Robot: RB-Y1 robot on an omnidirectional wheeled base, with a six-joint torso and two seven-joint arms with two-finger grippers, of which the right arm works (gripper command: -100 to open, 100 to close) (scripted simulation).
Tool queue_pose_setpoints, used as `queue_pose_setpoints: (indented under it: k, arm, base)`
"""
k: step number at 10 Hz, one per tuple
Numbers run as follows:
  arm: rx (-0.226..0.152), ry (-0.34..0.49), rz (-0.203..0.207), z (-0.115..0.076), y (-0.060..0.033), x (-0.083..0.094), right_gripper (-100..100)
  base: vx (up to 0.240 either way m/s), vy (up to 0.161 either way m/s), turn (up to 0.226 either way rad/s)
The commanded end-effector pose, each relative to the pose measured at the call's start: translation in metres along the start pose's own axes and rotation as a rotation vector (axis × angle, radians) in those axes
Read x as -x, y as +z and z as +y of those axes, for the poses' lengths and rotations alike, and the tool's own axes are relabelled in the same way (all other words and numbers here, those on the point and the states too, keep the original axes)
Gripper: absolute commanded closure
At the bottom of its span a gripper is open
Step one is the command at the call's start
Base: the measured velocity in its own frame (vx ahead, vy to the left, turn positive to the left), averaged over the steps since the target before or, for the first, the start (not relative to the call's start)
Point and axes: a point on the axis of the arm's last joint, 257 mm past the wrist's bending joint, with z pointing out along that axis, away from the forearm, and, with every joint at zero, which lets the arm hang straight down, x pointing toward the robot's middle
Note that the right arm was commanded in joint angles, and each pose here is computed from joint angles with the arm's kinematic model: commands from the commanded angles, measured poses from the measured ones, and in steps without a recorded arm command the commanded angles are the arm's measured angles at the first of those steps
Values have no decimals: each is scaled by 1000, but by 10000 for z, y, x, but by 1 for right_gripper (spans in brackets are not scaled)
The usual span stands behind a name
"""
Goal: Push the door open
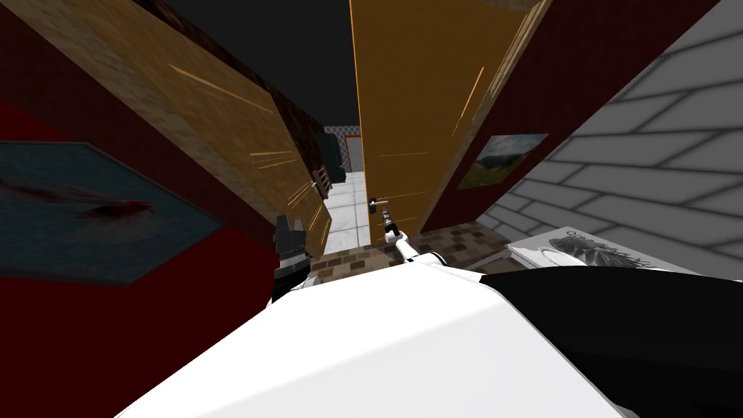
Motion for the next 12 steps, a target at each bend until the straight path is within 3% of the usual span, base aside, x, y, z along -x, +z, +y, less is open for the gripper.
queue_pose_setpoints:
  k: [1, 6, 11, 12]
  arm:
    - [0, 0, 0, 0, 0, 0, -100]
    - [-1, -11, -17, -11, -3, 149, -100]
    - [-3, -1, -21, -35, -16, 136, -100]
    - [-3, -1, -21, -35, -16, 136, 100]
  base:
    - [30, -24, 14]
    - [188, 3, 23]
    - [172, -2, 22]
    - [-9, -1, -4]
